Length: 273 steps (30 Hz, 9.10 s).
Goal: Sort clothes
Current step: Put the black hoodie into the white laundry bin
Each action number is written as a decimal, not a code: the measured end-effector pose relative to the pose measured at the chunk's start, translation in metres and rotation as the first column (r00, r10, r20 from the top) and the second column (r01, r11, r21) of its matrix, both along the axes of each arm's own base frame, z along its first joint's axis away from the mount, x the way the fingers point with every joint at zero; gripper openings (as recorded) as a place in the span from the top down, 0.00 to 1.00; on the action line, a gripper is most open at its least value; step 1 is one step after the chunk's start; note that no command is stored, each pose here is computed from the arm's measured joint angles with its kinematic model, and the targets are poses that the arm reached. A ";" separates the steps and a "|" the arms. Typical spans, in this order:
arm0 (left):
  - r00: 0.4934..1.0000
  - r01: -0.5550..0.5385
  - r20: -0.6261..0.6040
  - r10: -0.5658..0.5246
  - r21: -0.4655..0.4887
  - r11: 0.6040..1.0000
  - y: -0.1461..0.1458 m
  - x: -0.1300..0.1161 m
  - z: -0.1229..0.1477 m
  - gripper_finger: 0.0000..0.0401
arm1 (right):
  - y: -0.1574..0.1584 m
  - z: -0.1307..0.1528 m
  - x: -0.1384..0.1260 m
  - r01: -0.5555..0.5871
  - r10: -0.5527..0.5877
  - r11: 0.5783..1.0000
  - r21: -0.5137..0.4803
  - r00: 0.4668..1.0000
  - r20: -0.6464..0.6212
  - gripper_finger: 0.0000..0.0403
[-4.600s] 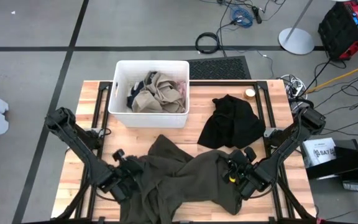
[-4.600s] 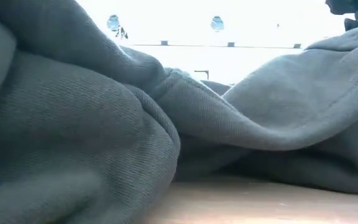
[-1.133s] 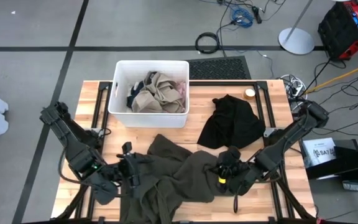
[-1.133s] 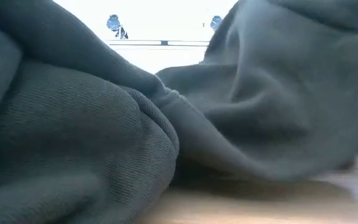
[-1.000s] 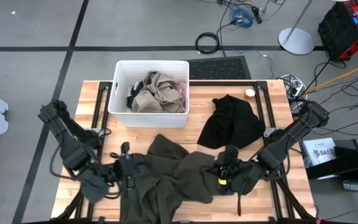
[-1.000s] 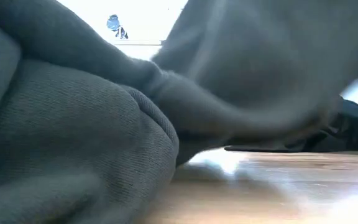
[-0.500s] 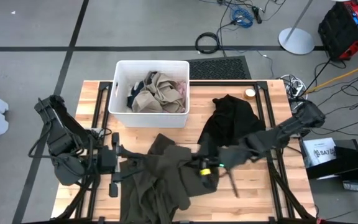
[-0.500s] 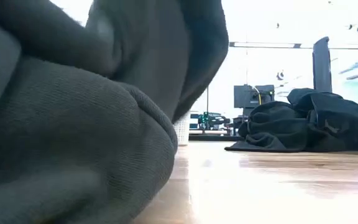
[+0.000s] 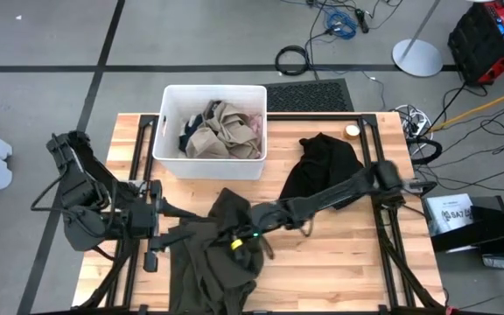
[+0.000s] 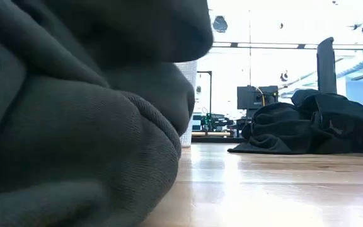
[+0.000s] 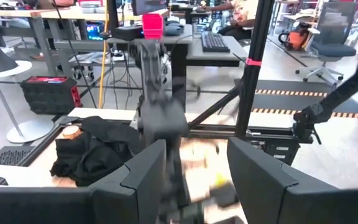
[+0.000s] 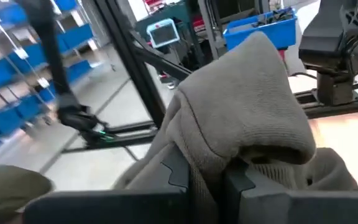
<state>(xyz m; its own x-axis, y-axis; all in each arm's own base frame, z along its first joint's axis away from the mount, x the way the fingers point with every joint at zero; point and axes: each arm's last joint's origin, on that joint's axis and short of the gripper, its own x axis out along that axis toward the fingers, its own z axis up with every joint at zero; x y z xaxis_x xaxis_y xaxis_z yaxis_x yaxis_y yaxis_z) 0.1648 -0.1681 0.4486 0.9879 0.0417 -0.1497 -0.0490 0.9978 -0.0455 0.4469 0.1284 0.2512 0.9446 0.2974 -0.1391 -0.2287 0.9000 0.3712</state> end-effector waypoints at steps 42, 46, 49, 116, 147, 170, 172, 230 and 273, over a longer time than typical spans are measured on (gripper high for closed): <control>1.000 0.023 -0.020 -0.024 -0.060 0.998 -0.004 -0.007 -0.002 0.55 | 0.034 -0.099 -0.032 -0.264 -0.477 0.852 -0.453 -0.032 -0.878 0.92; 0.999 0.024 -0.020 -0.025 -0.060 0.998 -0.004 -0.007 -0.002 0.55 | 0.036 -0.092 -0.038 -0.240 -0.489 0.855 -0.460 -0.073 -0.869 0.92; 1.000 0.022 -0.020 -0.023 -0.059 0.998 -0.004 -0.007 -0.003 0.55 | 0.030 -0.086 -0.037 -0.140 -0.493 0.866 -0.480 -0.086 -0.866 0.92; 0.898 -0.040 -0.440 0.026 -0.023 0.999 -0.069 0.070 -0.119 0.55 | 0.105 0.109 -0.221 0.275 -0.510 0.860 -0.429 0.490 -0.707 0.55; 0.867 -0.058 -0.436 -0.239 -0.566 0.822 0.151 0.091 -0.128 0.55 | 0.152 -0.027 -0.318 0.631 -0.347 0.698 0.339 0.712 -0.611 0.55; 0.877 -0.239 -0.455 -0.151 -0.688 0.685 0.139 0.080 -0.195 0.54 | 0.144 -0.026 -0.278 0.606 -0.270 0.742 0.284 0.659 -0.702 0.48; 0.878 -0.248 -0.454 -0.149 -0.699 0.671 0.139 0.080 -0.194 0.52 | 0.144 -0.027 -0.278 0.602 -0.253 0.747 0.280 0.648 -0.718 0.41; 0.847 -0.031 -0.355 -0.396 -0.776 0.629 0.068 0.167 -0.303 0.93 | 0.104 -0.086 -0.178 0.703 -0.455 0.699 0.134 0.581 -0.675 0.88; 0.839 0.300 0.541 -0.058 -0.371 0.879 0.193 0.030 0.042 0.96 | -0.183 0.253 -0.067 0.104 -0.163 0.985 0.140 0.831 0.531 0.88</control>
<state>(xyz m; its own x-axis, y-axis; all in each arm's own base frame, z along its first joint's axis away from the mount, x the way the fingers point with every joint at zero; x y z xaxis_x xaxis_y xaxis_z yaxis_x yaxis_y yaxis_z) 0.1952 0.0251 0.4906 0.9091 -0.0916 0.4064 0.2790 0.8584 -0.4305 0.3795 -0.0549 0.5045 0.8922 0.1472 0.4271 -0.2994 0.9006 0.3151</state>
